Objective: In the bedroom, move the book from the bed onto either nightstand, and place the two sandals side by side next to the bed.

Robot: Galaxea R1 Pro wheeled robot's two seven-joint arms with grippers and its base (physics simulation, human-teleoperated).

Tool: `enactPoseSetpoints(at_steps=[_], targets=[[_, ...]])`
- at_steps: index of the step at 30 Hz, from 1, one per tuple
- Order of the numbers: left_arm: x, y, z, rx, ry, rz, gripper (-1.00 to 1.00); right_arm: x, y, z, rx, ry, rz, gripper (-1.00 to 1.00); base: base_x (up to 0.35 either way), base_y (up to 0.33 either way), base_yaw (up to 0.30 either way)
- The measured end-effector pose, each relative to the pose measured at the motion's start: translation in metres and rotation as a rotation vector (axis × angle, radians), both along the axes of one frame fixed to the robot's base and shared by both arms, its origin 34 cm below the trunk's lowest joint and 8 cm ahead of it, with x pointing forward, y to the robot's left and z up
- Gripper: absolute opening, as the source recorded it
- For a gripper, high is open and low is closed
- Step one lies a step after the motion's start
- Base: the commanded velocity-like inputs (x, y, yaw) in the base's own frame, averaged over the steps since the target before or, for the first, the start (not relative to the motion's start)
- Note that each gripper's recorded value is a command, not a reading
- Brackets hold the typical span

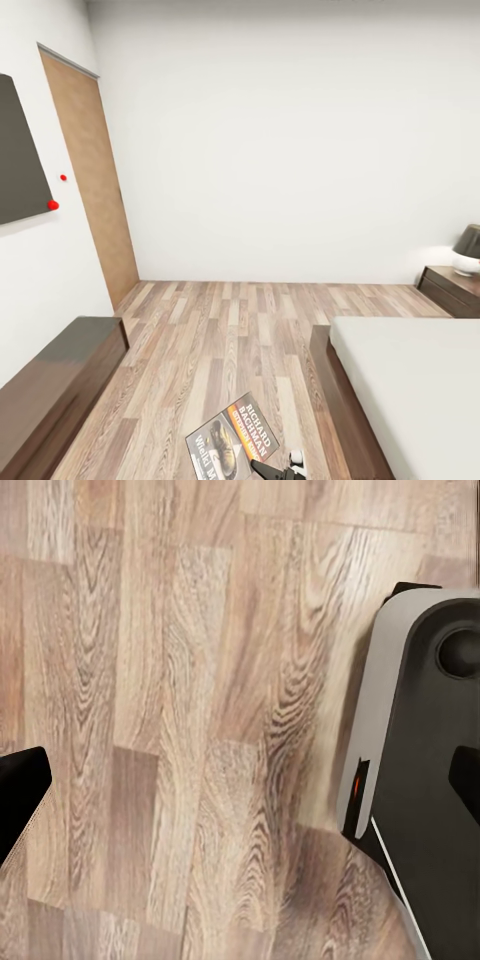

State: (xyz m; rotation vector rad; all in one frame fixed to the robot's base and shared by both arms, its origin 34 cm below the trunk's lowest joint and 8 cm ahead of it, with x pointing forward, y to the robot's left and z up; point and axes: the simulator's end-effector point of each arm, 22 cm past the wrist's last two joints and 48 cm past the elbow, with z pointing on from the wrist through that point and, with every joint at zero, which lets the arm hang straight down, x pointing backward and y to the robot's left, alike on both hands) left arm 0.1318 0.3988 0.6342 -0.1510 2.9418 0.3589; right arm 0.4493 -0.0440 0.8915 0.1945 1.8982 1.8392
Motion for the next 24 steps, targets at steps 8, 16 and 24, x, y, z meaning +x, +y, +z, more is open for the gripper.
enactPoseSetpoints(at_steps=[8,16,24], targets=[[0.0001,0.0,0.0,0.0,-0.001,0.0,1.0,0.0,0.0004,0.0001,0.0,-0.001,0.0,-1.0,0.001,0.0,-0.155],[0.0001,0.0,0.0001,0.0,-0.002,-0.001,1.0,-0.0004,0.001,0.0,-0.001,-0.001,0.001,-1.0,0.099,0.056,-0.027],[0.0001,0.0,0.0002,0.0,-0.002,-0.001,1.0,-0.0006,0.0012,0.0,-0.002,-0.001,0.002,-1.0,0.203,0.156,-0.005]])
